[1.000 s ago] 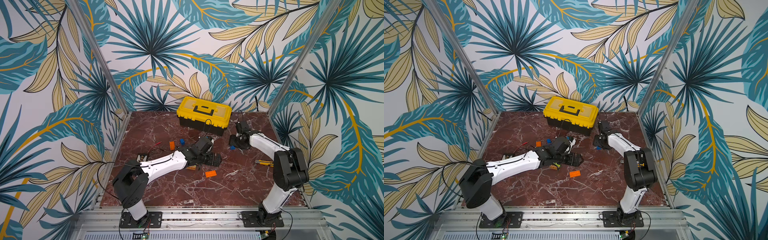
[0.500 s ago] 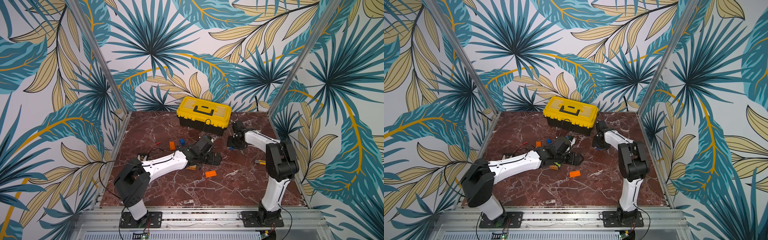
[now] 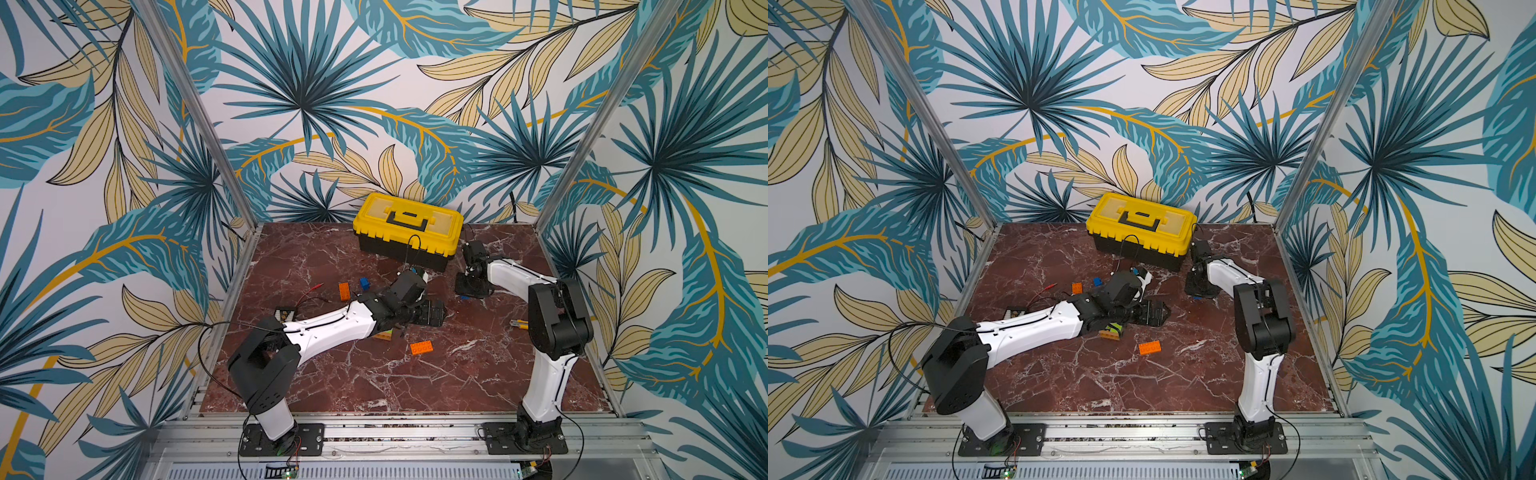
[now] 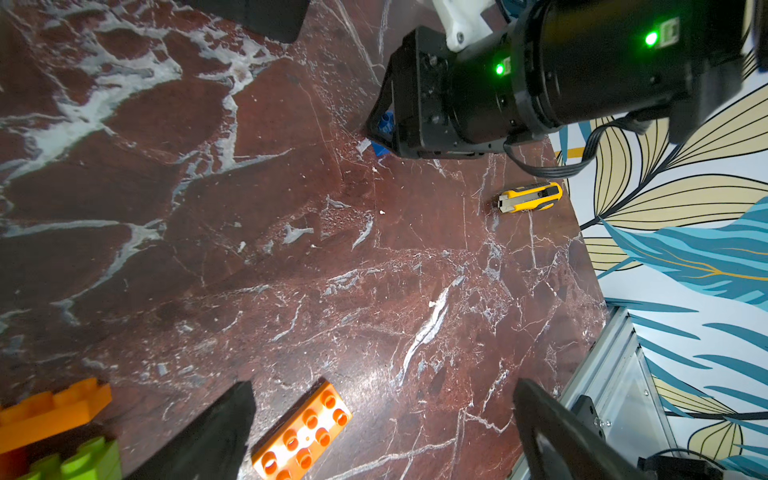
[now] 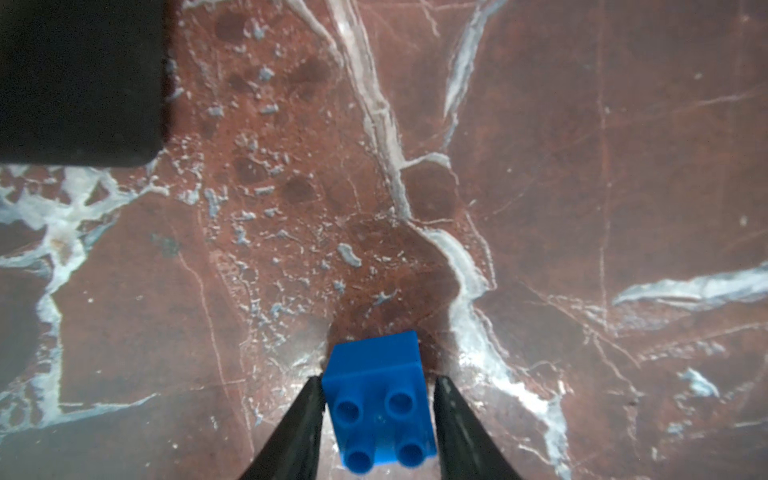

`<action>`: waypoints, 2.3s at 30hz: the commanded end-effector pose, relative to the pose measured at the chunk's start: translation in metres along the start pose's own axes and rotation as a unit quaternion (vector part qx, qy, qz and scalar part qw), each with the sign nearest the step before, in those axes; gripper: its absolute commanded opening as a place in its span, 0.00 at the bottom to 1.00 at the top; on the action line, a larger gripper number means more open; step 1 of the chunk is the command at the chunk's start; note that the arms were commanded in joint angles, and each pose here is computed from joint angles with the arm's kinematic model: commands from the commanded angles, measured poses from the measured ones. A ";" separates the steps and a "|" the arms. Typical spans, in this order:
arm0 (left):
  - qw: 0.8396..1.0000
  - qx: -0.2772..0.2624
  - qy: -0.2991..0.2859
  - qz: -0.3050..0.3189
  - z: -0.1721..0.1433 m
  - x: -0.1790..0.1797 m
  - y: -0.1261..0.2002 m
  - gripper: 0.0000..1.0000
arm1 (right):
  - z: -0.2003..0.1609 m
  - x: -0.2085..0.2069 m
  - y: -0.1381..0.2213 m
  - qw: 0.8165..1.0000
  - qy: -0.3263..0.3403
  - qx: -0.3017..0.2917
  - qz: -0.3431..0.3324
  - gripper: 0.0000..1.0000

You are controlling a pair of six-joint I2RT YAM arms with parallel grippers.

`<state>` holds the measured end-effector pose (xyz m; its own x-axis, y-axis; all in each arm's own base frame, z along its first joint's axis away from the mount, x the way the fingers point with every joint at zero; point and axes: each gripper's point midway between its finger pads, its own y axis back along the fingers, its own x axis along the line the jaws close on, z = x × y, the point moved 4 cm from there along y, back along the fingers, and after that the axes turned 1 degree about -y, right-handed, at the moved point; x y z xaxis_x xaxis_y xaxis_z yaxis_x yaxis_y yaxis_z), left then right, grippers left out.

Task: Assemble the number 5 with lego
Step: Pick up the lego brick from the center of the board.

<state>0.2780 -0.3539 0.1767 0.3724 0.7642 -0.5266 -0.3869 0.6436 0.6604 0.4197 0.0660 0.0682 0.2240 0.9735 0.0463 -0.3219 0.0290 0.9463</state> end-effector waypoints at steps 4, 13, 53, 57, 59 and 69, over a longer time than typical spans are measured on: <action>1.000 -0.007 0.004 -0.009 0.000 -0.002 -0.001 1.00 | -0.004 -0.005 -0.005 1.000 0.009 0.014 -0.013 0.40; 1.000 -0.009 0.010 -0.011 0.000 -0.002 -0.001 1.00 | -0.003 -0.002 0.011 1.000 0.012 0.000 0.006 0.33; 0.999 -0.030 0.019 -0.011 -0.007 0.006 0.019 1.00 | -0.111 0.011 0.029 0.995 0.072 0.072 0.017 0.35; 0.999 -0.029 0.018 -0.010 -0.008 0.006 0.019 1.00 | -0.110 0.012 0.031 0.994 0.073 0.073 0.022 0.30; 0.999 -0.030 0.017 -0.009 -0.007 0.006 0.020 1.00 | -0.110 0.013 0.034 0.995 0.072 0.073 0.023 0.29; 0.998 -0.058 0.001 -0.004 -0.004 0.008 0.034 1.00 | -0.124 0.025 0.071 0.995 0.052 0.048 0.068 0.29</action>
<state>0.2672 -0.3328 0.1824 0.3477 0.7635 -0.5442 -0.4416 0.6454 0.6233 0.3043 0.1171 0.0956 0.0673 0.9894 0.1290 -0.2777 -0.1056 0.9548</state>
